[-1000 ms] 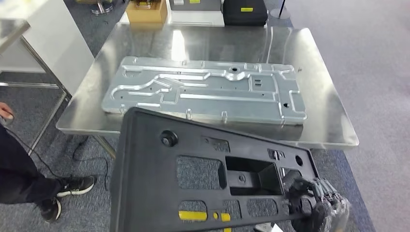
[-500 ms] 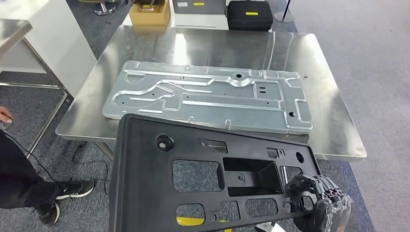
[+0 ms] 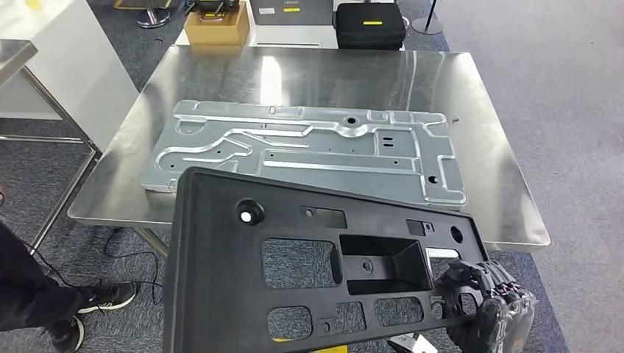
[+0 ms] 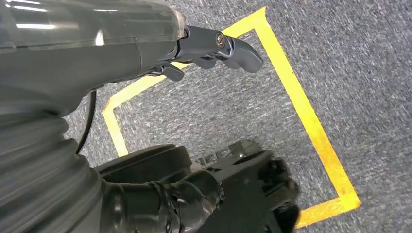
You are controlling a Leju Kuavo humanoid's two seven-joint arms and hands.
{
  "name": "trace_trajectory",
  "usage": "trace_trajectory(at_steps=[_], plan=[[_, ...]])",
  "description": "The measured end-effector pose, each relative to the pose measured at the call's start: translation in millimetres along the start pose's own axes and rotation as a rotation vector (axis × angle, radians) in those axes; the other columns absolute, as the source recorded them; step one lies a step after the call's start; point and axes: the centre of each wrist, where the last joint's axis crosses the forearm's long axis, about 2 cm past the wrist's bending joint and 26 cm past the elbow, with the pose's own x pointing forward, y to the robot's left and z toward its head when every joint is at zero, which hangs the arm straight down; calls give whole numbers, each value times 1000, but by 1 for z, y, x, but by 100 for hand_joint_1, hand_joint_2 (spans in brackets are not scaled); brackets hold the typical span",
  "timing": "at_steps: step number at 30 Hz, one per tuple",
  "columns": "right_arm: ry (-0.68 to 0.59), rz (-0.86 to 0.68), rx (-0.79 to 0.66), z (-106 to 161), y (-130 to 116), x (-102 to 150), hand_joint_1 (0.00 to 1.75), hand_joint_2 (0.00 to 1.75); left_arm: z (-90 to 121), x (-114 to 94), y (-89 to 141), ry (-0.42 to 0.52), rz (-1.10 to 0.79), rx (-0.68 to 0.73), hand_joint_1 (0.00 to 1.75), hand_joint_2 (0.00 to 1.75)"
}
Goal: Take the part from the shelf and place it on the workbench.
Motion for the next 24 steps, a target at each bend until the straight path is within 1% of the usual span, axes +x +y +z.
trace_trajectory(at_steps=[9, 12, 18, 24], plan=[[-17, 3, -2, -3, 0, -2, 173, 175, 0, 0, -1, -1, -4, -3, 0, 175], [-35, 13, -9, -9, 0, -4, 173, 175, 0, 0, -1, -4, -11, -9, 0, 175], [-65, 27, -25, -27, 4, -8, 173, 175, -1, 2, -1, -13, -27, -16, 0, 175], [-112, 22, -23, -61, 19, -13, 173, 175, -3, 7, 0, -23, -49, -36, 0, 175]])
